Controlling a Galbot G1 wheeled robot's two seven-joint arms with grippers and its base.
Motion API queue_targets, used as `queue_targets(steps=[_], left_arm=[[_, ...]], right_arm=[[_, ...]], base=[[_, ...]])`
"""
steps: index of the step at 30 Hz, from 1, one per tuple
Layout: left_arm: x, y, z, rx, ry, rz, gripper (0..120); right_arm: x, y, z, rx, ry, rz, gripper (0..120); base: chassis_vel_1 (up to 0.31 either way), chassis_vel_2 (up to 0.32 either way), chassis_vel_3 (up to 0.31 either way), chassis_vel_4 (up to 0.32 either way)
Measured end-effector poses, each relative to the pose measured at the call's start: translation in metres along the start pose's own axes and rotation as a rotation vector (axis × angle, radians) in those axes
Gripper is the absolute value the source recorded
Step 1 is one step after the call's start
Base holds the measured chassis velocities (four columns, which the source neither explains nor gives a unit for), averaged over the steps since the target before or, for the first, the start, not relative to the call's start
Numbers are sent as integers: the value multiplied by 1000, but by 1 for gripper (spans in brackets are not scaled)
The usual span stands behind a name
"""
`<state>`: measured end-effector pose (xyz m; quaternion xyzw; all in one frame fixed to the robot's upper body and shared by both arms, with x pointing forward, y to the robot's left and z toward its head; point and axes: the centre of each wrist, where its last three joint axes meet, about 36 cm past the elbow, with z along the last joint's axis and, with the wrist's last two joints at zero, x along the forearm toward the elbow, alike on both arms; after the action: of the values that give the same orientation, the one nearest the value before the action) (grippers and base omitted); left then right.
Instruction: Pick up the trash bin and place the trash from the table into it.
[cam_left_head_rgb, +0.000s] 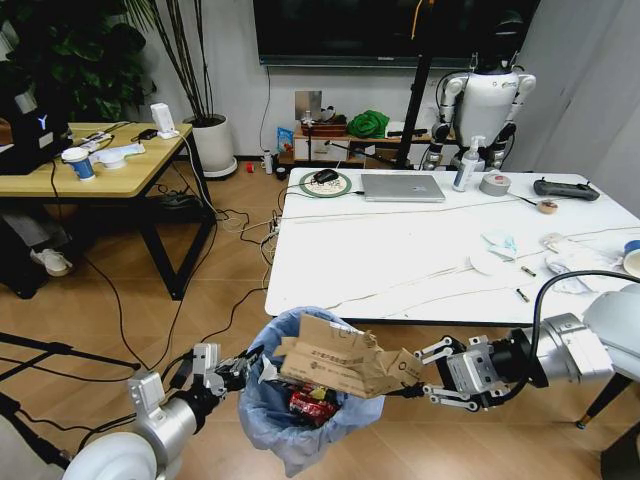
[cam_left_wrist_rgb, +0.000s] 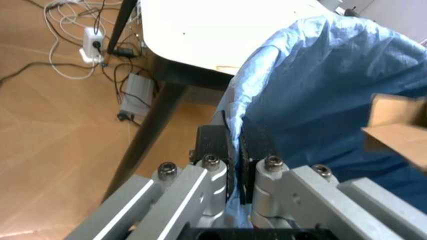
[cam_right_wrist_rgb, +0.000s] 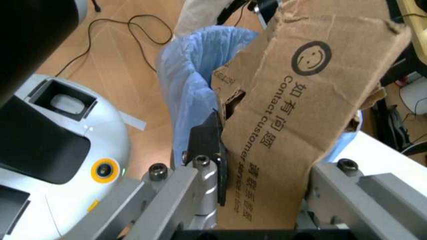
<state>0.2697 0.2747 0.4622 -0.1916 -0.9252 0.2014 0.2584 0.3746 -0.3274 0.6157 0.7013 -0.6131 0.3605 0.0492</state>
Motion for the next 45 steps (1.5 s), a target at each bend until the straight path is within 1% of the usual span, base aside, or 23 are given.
queue_targets(steps=[7, 13, 17, 19, 20, 21, 22, 23, 25, 26, 27, 29, 30, 34, 35, 37, 38, 39, 40, 41, 43, 45], left_arm=[[2, -3, 5, 24, 30, -17, 0], [2, -5, 6, 31, 32, -13, 0], [1, -5, 8, 37, 30, -11, 0], [-1, -5, 8, 38, 29, -9, 0], [-2, -4, 8, 36, 27, -8, 0], [-2, -4, 8, 36, 27, -8, 0], [-2, -4, 7, 34, 24, -6, 0], [-3, -4, 6, 34, 22, -6, 0], [-4, -5, 5, 34, 15, -3, 0], [-4, -5, 5, 35, 13, -2, 0], [-4, -6, 5, 36, 11, -2, 0], [-4, -6, 5, 36, 10, -1, 0], [-4, -6, 6, 37, 9, -1, 0], [-5, -8, 9, 38, 8, 1, 0], [-5, -8, 9, 38, 8, 1, 0], [-5, -9, 10, 39, 7, 2, 0], [-6, -9, 10, 39, 8, 2, 0], [-6, -9, 11, 39, 8, 2, 0], [-6, -9, 11, 39, 8, 2, 0], [-6, -9, 12, 39, 10, 2, 0], [-6, -10, 13, 38, 11, 3, 0], [-6, -10, 14, 38, 12, 4, 0]], right_arm=[[0, 1, 16, -11, 8, -14, 11], [-2, 2, 16, -13, 1, -5, 11], [-2, 2, 15, -13, -1, -3, 15], [-3, 2, 15, -11, -9, 2, 21], [-3, 2, 14, -9, -11, 5, 26], [-3, 2, 14, -9, -11, 5, 26], [-3, 2, 14, -7, -13, 6, 31], [-3, 2, 14, -6, -14, 7, 32], [-4, 3, 12, -5, -21, 7, 43], [-5, 3, 11, -4, -23, 7, 46], [-5, 4, 10, -3, -24, 8, 52], [-5, 4, 10, -3, -25, 9, 52], [-5, 4, 9, -6, -26, 12, 61], [-6, 4, 7, -13, -30, 17, 76], [-6, 4, 7, -13, -30, 17, 76], [-7, 5, 5, -17, -33, 19, 88], [-7, 5, 5, -19, -34, 21, 90], [-7, 5, 4, -20, -34, 23, 94], [-7, 5, 4, -20, -34, 23, 94], [-6, 5, 4, -21, -36, 25, 98], [-6, 4, 3, -21, -38, 26, 100], [-6, 4, 2, -21, -40, 26, 100]], base=[[0, 0, 0, 0], [0, 0, 0, 0], [0, 0, 0, 0], [0, 0, 0, 0], [0, 0, 0, 0], [0, 0, 0, 0], [0, 0, 0, 0], [0, 0, 0, 0], [0, 0, 0, 0], [0, 0, 0, 0], [0, 0, 0, 0], [0, 0, 0, 0], [0, 0, 0, 0], [0, 0, 0, 0], [0, 0, 0, 0], [0, 0, 0, 0], [0, 0, 0, 0], [0, 0, 0, 0], [0, 0, 0, 0], [0, 0, 0, 0], [0, 0, 0, 0], [0, 0, 0, 0]])
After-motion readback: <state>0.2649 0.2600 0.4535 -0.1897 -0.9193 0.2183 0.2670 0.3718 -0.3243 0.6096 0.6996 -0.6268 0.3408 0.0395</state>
